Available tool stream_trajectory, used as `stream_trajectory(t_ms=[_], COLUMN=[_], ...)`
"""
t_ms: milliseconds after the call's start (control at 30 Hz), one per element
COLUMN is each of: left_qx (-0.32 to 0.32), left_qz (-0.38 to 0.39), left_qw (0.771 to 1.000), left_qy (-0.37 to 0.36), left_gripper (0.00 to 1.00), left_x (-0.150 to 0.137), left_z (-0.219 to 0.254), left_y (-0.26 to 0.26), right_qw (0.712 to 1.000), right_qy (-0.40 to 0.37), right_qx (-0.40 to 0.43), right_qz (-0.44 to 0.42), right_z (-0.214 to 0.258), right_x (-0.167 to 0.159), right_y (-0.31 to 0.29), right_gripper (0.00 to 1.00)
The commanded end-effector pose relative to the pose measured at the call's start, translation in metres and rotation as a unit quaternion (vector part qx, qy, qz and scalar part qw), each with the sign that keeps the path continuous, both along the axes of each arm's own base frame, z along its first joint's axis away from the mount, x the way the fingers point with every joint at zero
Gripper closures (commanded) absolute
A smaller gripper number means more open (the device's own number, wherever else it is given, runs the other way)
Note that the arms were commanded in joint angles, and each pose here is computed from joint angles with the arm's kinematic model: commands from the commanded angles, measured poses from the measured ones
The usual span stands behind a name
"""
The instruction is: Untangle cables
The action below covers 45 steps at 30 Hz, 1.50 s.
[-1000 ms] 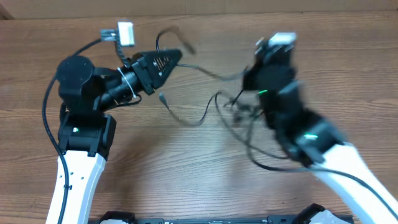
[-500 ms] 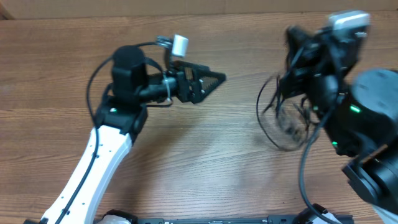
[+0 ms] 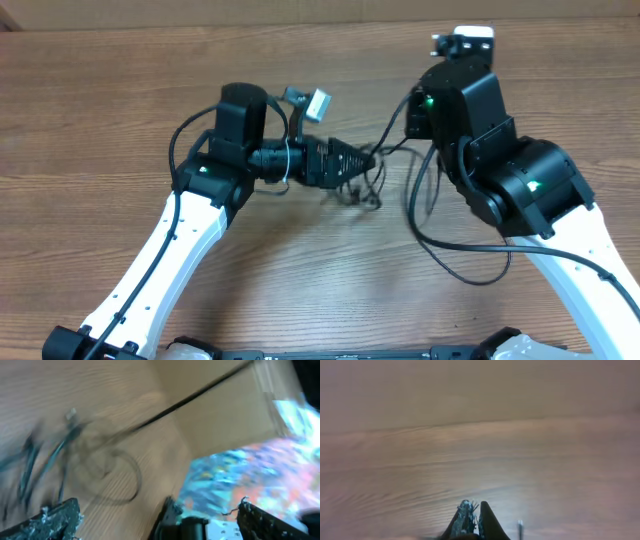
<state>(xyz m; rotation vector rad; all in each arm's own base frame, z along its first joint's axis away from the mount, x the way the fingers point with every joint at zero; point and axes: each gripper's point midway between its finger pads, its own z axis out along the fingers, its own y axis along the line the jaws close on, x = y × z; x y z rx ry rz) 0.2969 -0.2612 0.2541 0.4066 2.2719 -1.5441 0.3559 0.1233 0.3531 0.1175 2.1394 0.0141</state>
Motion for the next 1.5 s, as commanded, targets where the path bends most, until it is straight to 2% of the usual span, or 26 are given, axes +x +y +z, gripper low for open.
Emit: stream_trajectory(t_ms=[0, 67, 100, 133, 233, 333, 433, 567, 833, 1067, 1167, 1300, 1333, 1400, 1467], left_qx=[0.118, 0.185, 0.216, 0.242, 0.285, 0.289, 0.295, 0.308, 0.312, 0.322, 0.31, 0.261, 0.256, 0.252, 0.251], left_qz=[0.101, 0.163, 0.199, 0.234, 0.294, 0.294, 0.301, 0.317, 0.317, 0.301, 0.277, 0.202, 0.195, 0.194, 0.189], left_qw=[0.988, 0.967, 0.951, 0.934, 0.897, 0.895, 0.891, 0.883, 0.881, 0.885, 0.9, 0.942, 0.946, 0.948, 0.949], left_qy=[0.019, 0.066, 0.094, 0.119, 0.166, 0.172, 0.168, 0.157, 0.159, 0.151, 0.134, 0.059, 0.041, 0.015, -0.005], left_gripper=[0.0, 0.0, 0.0, 0.0, 0.0, 0.0, 0.0, 0.0, 0.0, 0.0, 0.0, 0.0, 0.04, 0.2, 0.27], left_x=[0.023, 0.025, 0.025, 0.023, 0.018, 0.015, 0.016, 0.021, 0.019, 0.016, 0.018, 0.026, 0.028, 0.034, 0.038], left_z=[-0.044, -0.07, -0.082, -0.092, -0.108, -0.109, -0.11, -0.111, -0.112, -0.114, -0.11, -0.09, -0.087, -0.084, -0.085], left_y=[0.028, 0.051, 0.064, 0.077, 0.1, 0.1, 0.103, 0.11, 0.112, 0.112, 0.103, 0.066, 0.06, 0.049, 0.036], right_qw=[0.992, 0.991, 0.991, 0.991, 0.989, 0.984, 0.972, 0.951, 0.935, 0.949, 0.952, 0.949, 0.949, 0.949, 0.947], right_qy=[-0.005, 0.028, 0.05, 0.069, 0.112, 0.155, 0.203, 0.266, 0.309, 0.247, 0.219, 0.2, 0.199, 0.197, 0.198], right_qx=[0.05, 0.065, 0.071, 0.073, 0.066, 0.078, 0.121, 0.153, 0.177, 0.173, 0.195, 0.229, 0.232, 0.236, 0.242], right_qz=[-0.114, -0.111, -0.098, -0.09, -0.075, -0.05, 0.0, 0.042, -0.014, -0.092, -0.091, -0.079, -0.075, -0.072, -0.078], right_z=[0.002, -0.011, -0.018, -0.025, -0.039, -0.051, -0.061, -0.073, -0.075, -0.047, -0.036, -0.029, -0.029, -0.031, -0.035], right_x=[-0.008, -0.013, -0.017, -0.021, -0.032, -0.044, -0.057, -0.078, -0.114, -0.174, -0.193, -0.21, -0.213, -0.218, -0.221], right_y=[-0.039, -0.038, -0.035, -0.033, -0.032, -0.023, 0.001, 0.021, 0.009, -0.03, -0.04, -0.047, -0.049, -0.052, -0.055], right_gripper=[0.92, 0.61, 0.41, 0.33, 0.33, 0.3, 0.12, 0.0, 0.0, 0.0, 0.0, 0.0, 0.0, 0.0, 0.0])
